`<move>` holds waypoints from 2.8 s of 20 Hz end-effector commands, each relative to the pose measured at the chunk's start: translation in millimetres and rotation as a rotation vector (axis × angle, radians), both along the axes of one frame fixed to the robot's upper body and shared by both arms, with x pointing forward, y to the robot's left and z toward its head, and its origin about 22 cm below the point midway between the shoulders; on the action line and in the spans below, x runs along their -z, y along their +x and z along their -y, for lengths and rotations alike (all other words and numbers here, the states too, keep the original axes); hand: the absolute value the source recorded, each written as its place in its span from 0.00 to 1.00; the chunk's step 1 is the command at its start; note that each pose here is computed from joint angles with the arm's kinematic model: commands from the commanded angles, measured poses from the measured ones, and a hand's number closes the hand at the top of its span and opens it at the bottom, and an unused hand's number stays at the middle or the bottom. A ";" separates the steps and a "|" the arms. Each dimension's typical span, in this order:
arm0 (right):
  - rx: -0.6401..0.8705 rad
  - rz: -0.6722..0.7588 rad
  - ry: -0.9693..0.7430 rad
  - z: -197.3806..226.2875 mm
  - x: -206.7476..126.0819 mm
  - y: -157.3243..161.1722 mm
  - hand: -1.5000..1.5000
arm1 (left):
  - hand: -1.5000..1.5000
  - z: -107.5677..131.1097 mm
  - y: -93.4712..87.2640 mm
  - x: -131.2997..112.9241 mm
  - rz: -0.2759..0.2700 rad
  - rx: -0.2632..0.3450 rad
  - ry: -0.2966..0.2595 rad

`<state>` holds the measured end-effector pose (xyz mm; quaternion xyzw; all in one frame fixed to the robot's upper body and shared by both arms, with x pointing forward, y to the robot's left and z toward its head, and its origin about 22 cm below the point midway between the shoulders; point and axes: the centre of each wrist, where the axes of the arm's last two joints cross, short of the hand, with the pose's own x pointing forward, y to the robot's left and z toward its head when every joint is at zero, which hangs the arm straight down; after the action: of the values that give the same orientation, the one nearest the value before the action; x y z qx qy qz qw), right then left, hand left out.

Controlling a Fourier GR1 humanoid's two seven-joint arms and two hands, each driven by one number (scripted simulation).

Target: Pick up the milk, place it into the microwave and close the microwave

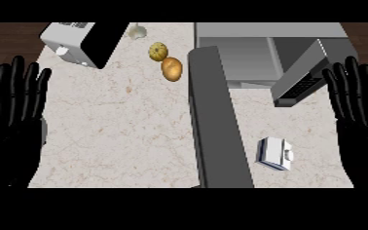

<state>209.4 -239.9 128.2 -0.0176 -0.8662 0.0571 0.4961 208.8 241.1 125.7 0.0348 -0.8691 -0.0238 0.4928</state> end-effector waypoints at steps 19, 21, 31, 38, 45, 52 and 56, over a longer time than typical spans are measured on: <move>-0.085 -0.092 0.168 -94.4 -4.4 -55.8 0.00 | 0.00 21.0 -68.8 17.8 -0.137 -0.031 -0.150; -0.023 -0.090 0.153 -105.3 9.8 -63.2 0.00 | 0.00 9.4 -56.3 27.2 -0.140 -0.015 -0.153; 0.126 -0.161 0.130 -66.9 48.6 -53.5 0.00 | 0.00 -7.3 -85.3 44.0 -0.145 -0.018 -0.150; 0.163 -0.210 0.159 -40.3 78.0 -45.5 0.00 | 0.00 -16.0 -100.2 29.0 -0.123 -0.043 -0.131; 0.232 -0.252 0.144 -21.2 115.0 -41.0 0.00 | 0.00 -12.6 -101.8 49.7 -0.144 -0.021 -0.135; 0.269 -0.273 0.143 4.7 165.2 -51.8 0.00 | 0.00 -18.4 -97.8 55.0 -0.129 -0.026 -0.146; 0.264 -0.305 0.139 25.2 186.6 -72.2 0.00 | 0.00 3.0 -114.5 56.9 -0.156 -0.029 -0.137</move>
<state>145.9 -248.5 -39.9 -0.0858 -0.7818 -0.0642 0.6142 97.6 252.4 75.9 0.0083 -0.8294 0.0400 0.5572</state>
